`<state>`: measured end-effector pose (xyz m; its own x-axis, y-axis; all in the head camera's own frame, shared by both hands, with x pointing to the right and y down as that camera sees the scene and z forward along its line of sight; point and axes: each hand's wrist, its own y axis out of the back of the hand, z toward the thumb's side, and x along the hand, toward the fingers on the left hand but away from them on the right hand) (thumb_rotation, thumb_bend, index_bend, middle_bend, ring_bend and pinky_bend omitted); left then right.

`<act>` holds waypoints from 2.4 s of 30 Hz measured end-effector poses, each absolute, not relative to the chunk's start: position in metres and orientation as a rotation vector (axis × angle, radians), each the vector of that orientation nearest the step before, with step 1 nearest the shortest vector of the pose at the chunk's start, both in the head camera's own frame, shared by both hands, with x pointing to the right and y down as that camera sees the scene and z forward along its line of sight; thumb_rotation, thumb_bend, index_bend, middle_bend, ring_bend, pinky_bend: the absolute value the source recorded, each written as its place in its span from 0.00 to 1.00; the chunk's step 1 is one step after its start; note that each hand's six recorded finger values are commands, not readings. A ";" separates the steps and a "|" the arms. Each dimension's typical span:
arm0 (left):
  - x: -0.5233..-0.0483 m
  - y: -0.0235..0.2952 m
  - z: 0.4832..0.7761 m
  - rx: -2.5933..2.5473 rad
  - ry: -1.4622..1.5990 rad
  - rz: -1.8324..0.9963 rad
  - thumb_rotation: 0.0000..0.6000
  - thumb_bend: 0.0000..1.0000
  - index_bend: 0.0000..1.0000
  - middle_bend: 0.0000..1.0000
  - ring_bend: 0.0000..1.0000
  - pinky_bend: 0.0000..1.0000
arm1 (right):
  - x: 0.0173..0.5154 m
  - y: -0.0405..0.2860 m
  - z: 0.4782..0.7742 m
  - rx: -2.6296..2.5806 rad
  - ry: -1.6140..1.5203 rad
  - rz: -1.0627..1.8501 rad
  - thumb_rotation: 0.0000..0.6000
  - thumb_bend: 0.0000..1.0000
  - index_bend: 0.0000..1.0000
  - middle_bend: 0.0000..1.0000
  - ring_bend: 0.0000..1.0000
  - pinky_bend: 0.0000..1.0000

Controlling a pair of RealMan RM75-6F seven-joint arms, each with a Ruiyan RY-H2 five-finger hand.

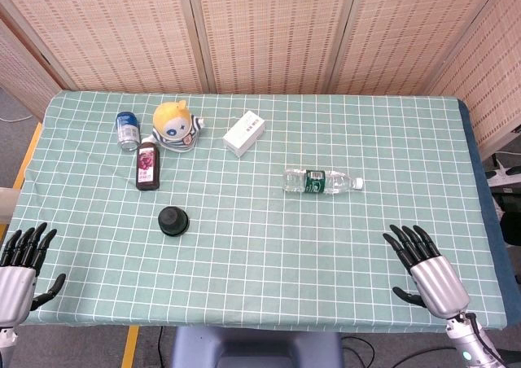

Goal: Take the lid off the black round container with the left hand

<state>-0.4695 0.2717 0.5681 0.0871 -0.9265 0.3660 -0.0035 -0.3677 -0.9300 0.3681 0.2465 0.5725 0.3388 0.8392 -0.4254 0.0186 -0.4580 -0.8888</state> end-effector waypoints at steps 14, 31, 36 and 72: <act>-0.397 0.212 0.587 -2.113 0.903 -1.256 1.00 0.32 0.00 0.00 0.00 0.02 | 0.369 0.247 0.567 -1.784 -0.787 1.215 1.00 0.00 0.00 0.00 0.00 0.00; -0.286 0.110 0.663 -2.266 0.395 -1.517 1.00 0.32 0.00 0.00 0.00 0.03 | 0.375 0.240 0.578 -1.785 -0.794 1.288 1.00 0.00 0.00 0.00 0.00 0.00; -0.270 0.090 0.682 -2.204 0.326 -1.574 1.00 0.32 0.00 0.00 0.00 0.05 | 0.376 0.239 0.579 -1.779 -0.802 1.297 1.00 0.00 0.00 0.00 0.00 0.00; -0.271 0.099 0.723 -2.065 0.088 -1.823 1.00 0.31 0.08 0.08 0.06 0.26 | 0.378 0.236 0.581 -1.798 -0.823 1.302 1.00 0.00 0.00 0.00 0.00 0.00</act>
